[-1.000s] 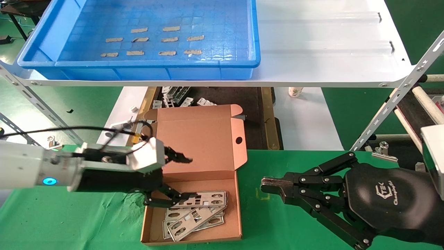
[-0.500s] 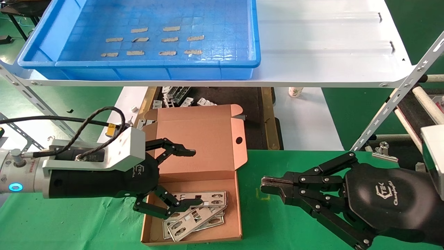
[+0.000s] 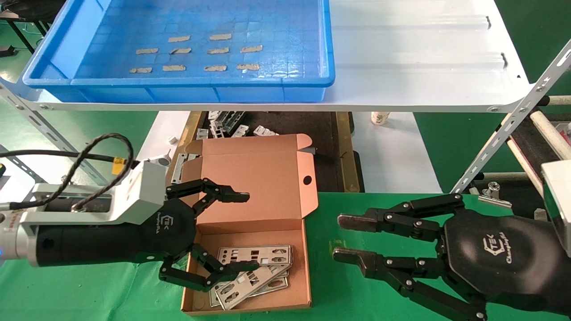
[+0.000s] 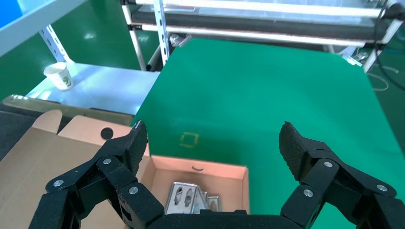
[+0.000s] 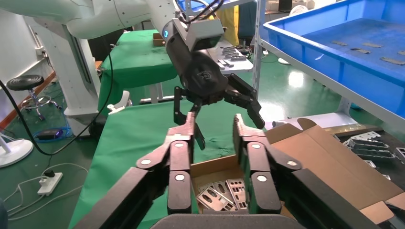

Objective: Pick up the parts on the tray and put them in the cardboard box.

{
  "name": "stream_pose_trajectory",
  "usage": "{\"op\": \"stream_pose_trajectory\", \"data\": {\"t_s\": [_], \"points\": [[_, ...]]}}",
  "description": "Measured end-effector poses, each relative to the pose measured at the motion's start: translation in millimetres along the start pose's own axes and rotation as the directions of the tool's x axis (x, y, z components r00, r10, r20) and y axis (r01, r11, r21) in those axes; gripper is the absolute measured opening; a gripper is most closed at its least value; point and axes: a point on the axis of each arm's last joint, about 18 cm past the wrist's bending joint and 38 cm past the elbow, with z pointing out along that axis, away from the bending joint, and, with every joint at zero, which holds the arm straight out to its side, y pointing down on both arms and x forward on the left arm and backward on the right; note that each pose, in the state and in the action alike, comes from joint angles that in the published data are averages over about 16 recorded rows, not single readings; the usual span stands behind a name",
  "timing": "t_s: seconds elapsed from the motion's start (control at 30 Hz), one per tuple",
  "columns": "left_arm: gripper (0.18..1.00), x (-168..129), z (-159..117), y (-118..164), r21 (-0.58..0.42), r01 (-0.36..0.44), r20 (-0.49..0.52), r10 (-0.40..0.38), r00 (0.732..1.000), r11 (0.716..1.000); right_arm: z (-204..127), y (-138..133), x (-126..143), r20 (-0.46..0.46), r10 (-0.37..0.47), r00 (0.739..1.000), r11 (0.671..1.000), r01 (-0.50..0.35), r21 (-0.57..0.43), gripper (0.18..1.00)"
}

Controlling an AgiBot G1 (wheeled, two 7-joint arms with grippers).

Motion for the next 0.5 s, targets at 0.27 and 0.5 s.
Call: {"op": "stream_pose_trajectory", "data": {"t_s": [0.27,0.5], "points": [[1.001,9.9,-10.2,-7.6,0.069,0.022,-0.018,-0.021,1.000,0.997,0.0,0.0,0.0,0.000,0.000,1.000,1.000,0.000,0.000,0.471],[1.001,18.4,-20.0,-14.5,0.128,0.038,-0.034,-0.034,0.999,0.991,0.0,0.0,0.0,0.000,0.000,1.000,1.000,0.000,0.000,0.632]]}}
